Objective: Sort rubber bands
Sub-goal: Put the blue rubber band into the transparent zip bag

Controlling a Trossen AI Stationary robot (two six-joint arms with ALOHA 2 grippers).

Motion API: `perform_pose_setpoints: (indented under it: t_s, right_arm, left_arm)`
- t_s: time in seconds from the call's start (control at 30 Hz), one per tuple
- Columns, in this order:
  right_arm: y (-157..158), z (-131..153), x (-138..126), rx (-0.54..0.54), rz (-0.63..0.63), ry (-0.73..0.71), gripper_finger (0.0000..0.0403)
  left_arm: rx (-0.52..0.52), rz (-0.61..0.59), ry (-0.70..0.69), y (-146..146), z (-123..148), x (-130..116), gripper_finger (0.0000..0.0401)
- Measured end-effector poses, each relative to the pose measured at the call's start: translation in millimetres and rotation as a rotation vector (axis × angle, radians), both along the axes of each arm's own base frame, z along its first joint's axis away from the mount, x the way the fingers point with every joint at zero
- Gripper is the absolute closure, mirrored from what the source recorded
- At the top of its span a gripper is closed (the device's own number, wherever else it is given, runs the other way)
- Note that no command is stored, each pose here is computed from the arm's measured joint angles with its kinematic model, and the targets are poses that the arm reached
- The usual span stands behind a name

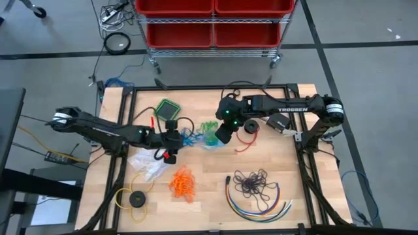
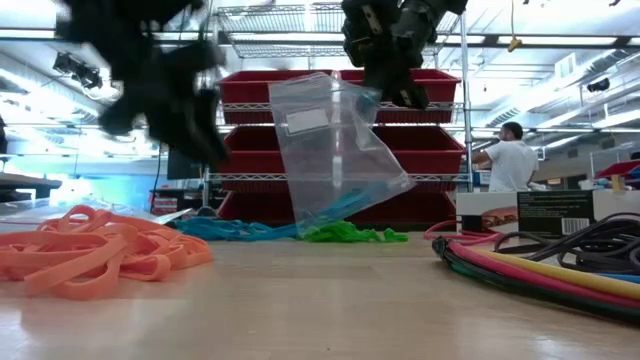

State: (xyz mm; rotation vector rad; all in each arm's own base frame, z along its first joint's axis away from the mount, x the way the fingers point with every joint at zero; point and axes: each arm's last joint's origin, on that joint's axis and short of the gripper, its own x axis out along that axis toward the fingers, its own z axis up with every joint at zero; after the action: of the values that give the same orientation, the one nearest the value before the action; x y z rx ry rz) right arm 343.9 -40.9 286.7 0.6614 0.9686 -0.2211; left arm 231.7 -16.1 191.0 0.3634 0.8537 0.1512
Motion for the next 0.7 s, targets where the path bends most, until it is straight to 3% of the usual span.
perform_pose_setpoints:
  t_s: [0.1,0.27,0.47,0.7]
  right_arm:
    - [0.0,0.3,0.5,-0.008,0.010,-0.007,0.0403]
    - [-0.7,2.5,3.7,-0.030,0.013,-0.048,0.0403]
    - [-1.0,3.3,4.8,-0.037,0.014,-0.062,0.0403]
    - [-0.2,3.4,5.2,-0.052,0.019,-0.065,0.0403]
  left_arm:
    - [-0.018,0.080,-0.036,15.6,-29.1,-2.3,0.0208]
    - [-0.094,0.224,-0.169,48.8,-38.3,0.4,0.0209]
    - [-0.309,0.223,-0.162,90.7,-48.3,-2.9,0.0223]
    - [-0.432,0.226,-0.112,111.1,-69.5,-5.0,0.0240]
